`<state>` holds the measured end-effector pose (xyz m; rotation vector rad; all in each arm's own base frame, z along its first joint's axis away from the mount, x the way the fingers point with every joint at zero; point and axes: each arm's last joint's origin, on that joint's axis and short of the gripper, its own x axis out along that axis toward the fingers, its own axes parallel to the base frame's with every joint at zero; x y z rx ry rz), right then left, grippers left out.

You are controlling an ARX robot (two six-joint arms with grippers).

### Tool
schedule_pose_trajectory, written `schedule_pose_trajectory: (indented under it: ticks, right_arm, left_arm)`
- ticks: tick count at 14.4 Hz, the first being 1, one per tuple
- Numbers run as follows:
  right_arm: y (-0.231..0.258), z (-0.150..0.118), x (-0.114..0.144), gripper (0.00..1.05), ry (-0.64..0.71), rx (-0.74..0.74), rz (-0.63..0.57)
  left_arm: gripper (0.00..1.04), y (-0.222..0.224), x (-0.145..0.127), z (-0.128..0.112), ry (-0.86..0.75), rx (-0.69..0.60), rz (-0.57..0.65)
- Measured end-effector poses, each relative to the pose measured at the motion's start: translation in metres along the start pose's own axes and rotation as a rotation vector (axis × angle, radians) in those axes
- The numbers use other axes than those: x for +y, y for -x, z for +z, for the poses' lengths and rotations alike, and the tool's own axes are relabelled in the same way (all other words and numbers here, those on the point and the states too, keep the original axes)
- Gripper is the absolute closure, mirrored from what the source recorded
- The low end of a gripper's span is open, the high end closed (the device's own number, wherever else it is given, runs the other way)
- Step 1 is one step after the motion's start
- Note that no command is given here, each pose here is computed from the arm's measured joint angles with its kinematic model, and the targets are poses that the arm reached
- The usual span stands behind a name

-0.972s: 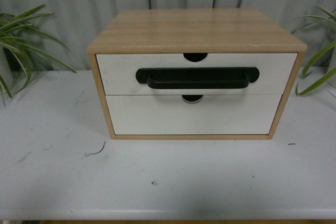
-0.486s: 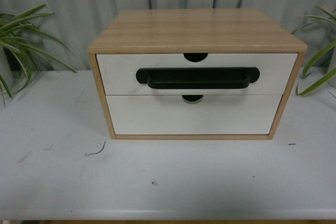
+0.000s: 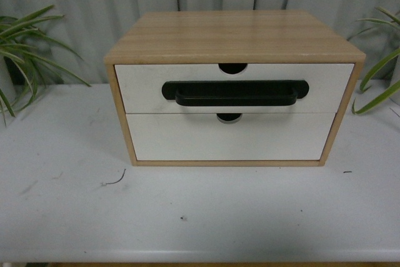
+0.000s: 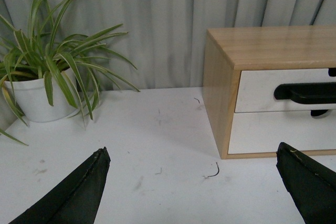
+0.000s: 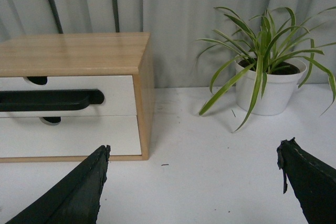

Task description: Close drawer sideways

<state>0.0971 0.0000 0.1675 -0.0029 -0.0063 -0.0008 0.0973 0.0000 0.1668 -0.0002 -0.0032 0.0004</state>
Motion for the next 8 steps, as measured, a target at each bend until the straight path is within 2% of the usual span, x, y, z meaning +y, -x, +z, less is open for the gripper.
schedule_pose_trajectory:
  ticks: [8]
  right_arm:
    - [0.0, 0.0, 0.0, 0.06, 0.0, 0.0, 0.0]
  left_arm:
    - [0.07, 0.0, 0.0, 0.0, 0.0, 0.0, 0.0]
